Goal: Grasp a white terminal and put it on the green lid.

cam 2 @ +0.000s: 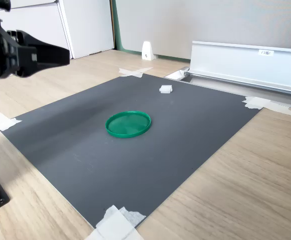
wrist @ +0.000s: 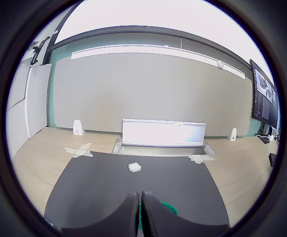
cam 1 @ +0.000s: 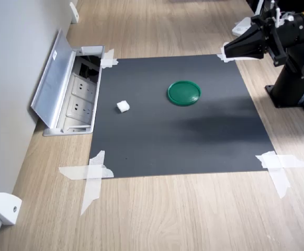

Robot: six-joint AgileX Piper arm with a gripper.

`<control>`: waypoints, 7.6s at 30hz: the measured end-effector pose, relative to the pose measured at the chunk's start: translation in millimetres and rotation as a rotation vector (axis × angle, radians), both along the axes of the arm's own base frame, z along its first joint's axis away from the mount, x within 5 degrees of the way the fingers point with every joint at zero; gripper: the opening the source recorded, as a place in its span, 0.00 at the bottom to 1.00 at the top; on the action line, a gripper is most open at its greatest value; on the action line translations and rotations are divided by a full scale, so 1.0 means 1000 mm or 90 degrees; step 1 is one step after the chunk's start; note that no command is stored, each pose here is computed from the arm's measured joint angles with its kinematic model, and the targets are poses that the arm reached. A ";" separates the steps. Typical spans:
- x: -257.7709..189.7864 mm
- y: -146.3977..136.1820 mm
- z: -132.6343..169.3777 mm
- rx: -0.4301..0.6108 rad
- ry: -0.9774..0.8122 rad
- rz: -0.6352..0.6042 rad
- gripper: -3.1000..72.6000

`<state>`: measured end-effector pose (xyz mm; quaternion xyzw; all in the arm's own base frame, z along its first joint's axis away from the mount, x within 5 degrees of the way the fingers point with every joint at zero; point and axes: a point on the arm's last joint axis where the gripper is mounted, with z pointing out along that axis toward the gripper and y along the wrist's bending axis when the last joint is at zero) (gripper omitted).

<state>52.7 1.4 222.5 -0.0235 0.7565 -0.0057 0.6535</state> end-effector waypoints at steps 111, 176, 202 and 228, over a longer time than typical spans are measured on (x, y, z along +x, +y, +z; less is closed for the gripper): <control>0.371 0.017 0.005 -0.254 0.731 0.221 0.93; 0.281 0.014 0.062 -0.358 0.668 0.301 0.45; 0.195 -0.043 -0.017 -0.421 0.730 0.300 0.45; 0.211 -0.043 -0.049 -0.406 0.739 0.316 0.80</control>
